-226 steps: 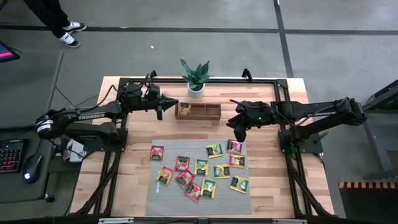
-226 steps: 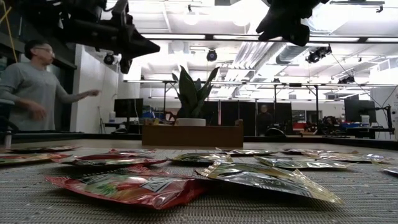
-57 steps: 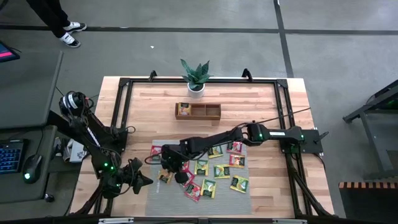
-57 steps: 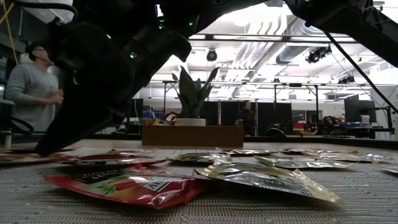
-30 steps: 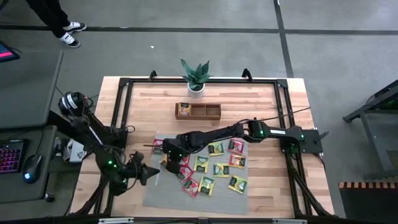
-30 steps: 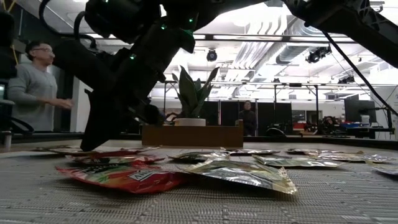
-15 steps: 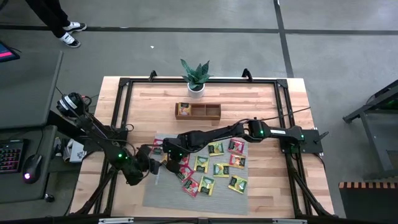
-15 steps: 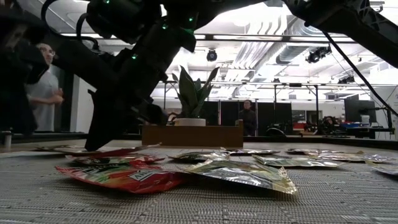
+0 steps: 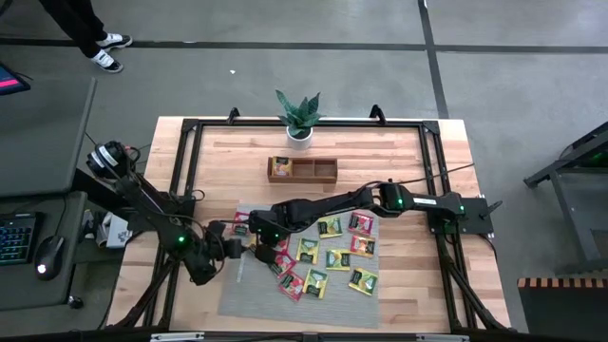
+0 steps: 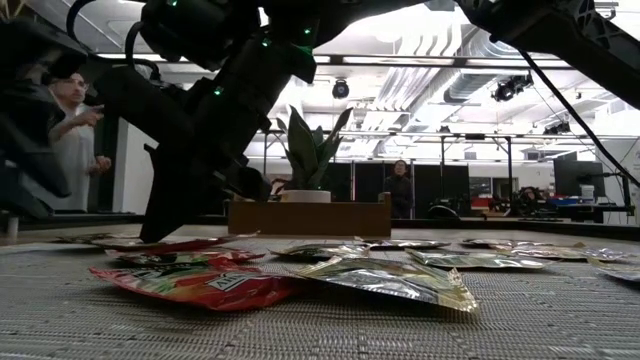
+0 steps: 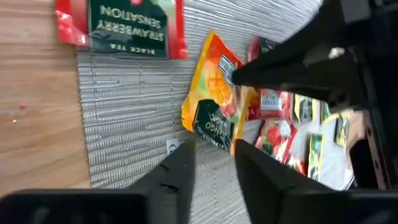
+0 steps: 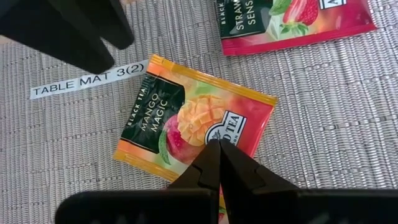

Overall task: Pick & Place Tea
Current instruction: Put the orange tea bag into the left section of the wooden organizer

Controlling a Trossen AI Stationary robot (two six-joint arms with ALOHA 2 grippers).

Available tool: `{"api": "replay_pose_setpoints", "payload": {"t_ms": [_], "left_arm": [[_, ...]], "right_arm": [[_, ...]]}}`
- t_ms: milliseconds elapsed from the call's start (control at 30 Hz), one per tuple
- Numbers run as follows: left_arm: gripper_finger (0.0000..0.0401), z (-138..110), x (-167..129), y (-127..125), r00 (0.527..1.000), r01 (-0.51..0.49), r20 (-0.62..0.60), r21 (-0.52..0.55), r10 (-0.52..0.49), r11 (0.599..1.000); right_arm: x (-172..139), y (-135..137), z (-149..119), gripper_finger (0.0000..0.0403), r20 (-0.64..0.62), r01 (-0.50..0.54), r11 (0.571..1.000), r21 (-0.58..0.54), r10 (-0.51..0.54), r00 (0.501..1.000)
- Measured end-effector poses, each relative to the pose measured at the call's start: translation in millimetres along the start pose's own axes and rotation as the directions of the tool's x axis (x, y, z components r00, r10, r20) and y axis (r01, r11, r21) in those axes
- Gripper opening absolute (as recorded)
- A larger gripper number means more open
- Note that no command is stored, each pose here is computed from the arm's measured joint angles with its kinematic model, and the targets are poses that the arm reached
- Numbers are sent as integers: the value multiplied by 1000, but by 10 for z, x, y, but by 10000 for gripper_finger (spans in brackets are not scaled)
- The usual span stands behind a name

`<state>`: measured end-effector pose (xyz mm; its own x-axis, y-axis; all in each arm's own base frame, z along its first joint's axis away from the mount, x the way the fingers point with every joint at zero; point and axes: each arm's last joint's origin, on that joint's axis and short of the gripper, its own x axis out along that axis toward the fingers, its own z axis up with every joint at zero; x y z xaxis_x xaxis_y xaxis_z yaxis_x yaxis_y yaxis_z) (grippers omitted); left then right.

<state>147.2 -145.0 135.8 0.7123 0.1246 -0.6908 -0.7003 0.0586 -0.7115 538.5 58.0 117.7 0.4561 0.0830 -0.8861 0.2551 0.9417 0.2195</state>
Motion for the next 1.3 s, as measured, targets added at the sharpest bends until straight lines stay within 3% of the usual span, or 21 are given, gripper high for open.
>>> {"api": "replay_pose_setpoints", "payload": {"t_ms": [167, 333, 1167, 1300], "left_arm": [[193, 52, 57, -29, 999, -32, 2, -55, 32, 998], [224, 91, 126, -37, 997, -83, -11, -87, 82, 993], [226, 43, 228, -25, 998, -66, 6, -123, 67, 990], [211, 45, 229, -24, 998, -61, 13, -123, 63, 991]], "right_arm": [[1, 3, 6, 0, 1, -16, 1000, 0, 16, 1000], [1, 8, 7, 0, 1, -24, 1000, -1, 24, 1000], [-65, 26, 142, 0, 104, -97, 995, 39, 92, 990], [-66, 33, 150, 0, 112, -103, 994, 38, 98, 989]]}}
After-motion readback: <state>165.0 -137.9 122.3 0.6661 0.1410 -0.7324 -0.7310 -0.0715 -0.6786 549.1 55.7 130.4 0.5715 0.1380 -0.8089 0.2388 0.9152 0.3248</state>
